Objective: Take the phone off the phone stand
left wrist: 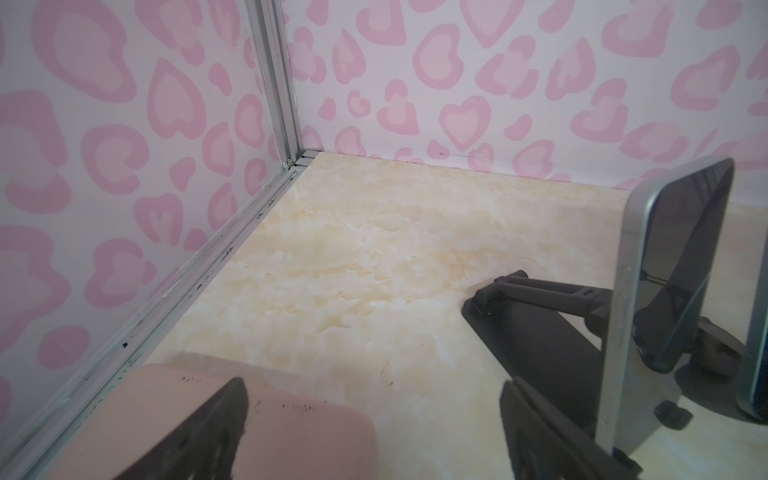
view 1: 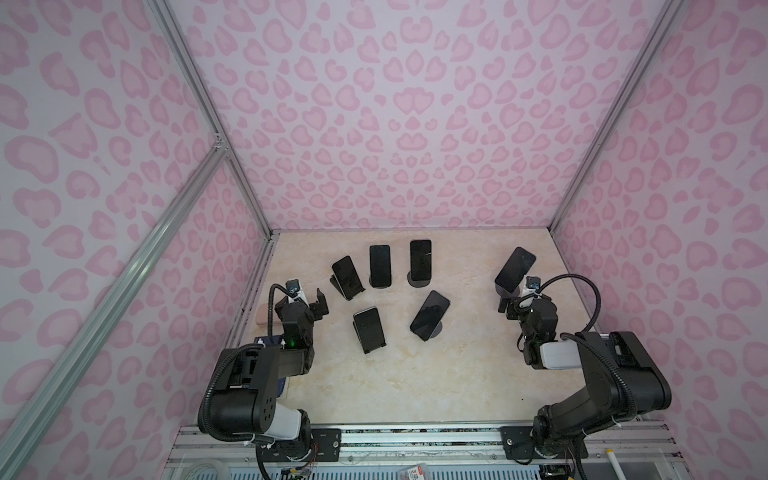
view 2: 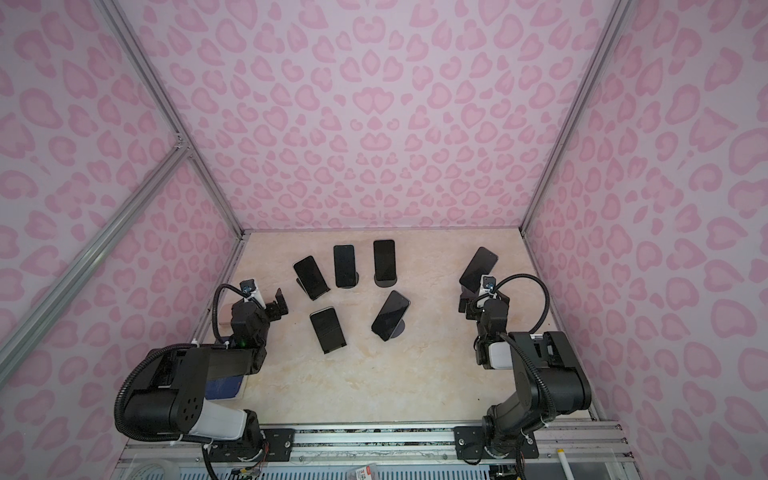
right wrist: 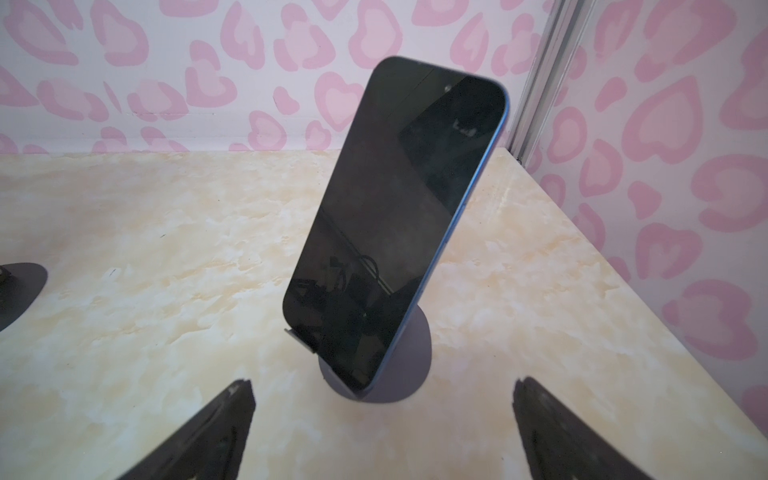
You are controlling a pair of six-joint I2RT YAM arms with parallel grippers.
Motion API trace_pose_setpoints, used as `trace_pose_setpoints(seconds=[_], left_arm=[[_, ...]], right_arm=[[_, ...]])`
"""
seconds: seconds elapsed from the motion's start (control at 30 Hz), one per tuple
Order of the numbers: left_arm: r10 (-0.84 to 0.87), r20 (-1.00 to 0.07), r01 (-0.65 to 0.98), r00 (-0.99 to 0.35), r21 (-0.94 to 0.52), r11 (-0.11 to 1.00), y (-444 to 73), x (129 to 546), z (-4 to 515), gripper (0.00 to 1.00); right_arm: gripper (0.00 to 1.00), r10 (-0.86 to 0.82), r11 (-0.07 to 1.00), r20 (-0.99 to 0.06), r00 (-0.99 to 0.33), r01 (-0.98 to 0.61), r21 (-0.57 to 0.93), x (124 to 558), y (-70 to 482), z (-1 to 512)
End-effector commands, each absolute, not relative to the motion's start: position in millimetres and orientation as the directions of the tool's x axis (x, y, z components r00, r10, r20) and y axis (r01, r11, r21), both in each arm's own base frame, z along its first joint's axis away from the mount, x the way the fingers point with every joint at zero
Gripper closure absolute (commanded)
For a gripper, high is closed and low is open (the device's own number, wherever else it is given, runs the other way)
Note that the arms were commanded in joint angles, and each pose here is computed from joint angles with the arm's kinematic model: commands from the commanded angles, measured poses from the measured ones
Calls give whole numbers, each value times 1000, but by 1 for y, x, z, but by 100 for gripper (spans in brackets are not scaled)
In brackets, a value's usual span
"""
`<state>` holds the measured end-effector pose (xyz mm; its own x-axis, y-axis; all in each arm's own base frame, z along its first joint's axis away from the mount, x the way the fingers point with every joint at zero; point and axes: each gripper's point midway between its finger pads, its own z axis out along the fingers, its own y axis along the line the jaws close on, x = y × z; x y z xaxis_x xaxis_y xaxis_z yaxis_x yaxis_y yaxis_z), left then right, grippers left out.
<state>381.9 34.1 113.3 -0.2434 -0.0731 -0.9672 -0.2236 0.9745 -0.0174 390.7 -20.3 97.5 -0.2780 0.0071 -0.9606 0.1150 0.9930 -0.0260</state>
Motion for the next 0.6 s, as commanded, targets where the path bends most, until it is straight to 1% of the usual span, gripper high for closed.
trace_pose_setpoints(seconds=[0.0, 0.47, 0.57], left_arm=[[-70, -973, -220, -221, -20, 975, 34, 384, 119, 2], [-69, -974, -220, -217, -20, 975, 34, 383, 120, 2], [-72, -975, -261, -210, -16, 965, 39, 382, 126, 2]], right_arm=[[0, 5, 993, -965, -261, 112, -25, 391, -20, 101], [0, 18, 993, -966, -260, 115, -12, 392, -22, 101], [0, 18, 993, -966, -259, 115, -13, 391, -22, 101]])
